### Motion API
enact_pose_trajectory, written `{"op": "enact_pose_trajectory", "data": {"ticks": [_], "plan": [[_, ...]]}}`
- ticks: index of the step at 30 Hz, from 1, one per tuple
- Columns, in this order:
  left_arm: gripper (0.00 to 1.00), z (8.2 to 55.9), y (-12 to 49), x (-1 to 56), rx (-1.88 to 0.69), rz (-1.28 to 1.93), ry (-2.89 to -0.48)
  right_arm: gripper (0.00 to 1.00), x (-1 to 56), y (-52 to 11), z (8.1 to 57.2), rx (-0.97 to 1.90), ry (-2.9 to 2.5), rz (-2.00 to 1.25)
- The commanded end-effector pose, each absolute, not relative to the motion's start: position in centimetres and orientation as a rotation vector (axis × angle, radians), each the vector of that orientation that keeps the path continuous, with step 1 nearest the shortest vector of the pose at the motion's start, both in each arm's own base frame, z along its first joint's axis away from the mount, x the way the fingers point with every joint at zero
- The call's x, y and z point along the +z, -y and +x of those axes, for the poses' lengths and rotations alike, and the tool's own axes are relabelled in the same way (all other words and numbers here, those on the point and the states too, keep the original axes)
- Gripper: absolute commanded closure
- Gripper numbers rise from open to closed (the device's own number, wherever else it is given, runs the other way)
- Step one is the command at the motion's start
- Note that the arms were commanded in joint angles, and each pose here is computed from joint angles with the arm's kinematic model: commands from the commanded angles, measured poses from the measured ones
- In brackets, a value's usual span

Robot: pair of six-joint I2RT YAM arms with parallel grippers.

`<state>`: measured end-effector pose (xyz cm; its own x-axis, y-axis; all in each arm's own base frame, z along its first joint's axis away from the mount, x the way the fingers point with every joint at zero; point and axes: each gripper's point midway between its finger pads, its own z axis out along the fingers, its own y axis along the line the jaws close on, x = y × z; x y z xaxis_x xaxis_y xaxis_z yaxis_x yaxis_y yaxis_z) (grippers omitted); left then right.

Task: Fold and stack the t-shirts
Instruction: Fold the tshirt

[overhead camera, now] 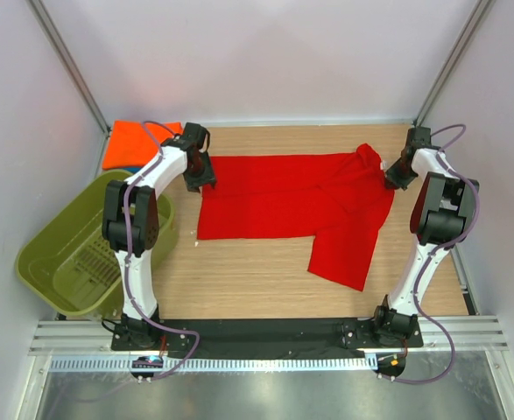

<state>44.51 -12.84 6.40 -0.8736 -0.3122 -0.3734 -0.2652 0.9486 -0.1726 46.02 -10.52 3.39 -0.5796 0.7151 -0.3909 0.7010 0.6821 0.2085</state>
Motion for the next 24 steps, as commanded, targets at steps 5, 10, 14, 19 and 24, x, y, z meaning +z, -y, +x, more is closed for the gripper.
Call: {"op": "enact_pose_trajectory", "data": {"ticks": [5, 10, 14, 19, 24], "plan": [[0.52, 44.8, 12.3, 6.1, -0.134, -0.445, -2.688, 0.99, 5.3, 11.3, 47.6, 0.041, -2.381, 1.071], [0.53, 44.9, 11.9, 5.9, -0.103, -0.464, -2.685, 0.99, 7.1, 10.7, 48.1, 0.099, -2.344, 1.061], [0.55, 45.0, 11.4, 6.0, -0.062, -0.492, -2.677, 0.99, 8.4, 10.7, 48.4, 0.116, -2.313, 1.056], [0.59, 45.5, 12.9, 5.8, -0.165, -0.483, -2.675, 0.99, 8.8, 10.6, 48.3, 0.117, -2.310, 1.054], [0.64, 45.9, 12.5, 4.7, -0.125, -0.469, -2.693, 0.99, 9.2, 10.0, 48.3, 0.159, -2.316, 1.040]]}}
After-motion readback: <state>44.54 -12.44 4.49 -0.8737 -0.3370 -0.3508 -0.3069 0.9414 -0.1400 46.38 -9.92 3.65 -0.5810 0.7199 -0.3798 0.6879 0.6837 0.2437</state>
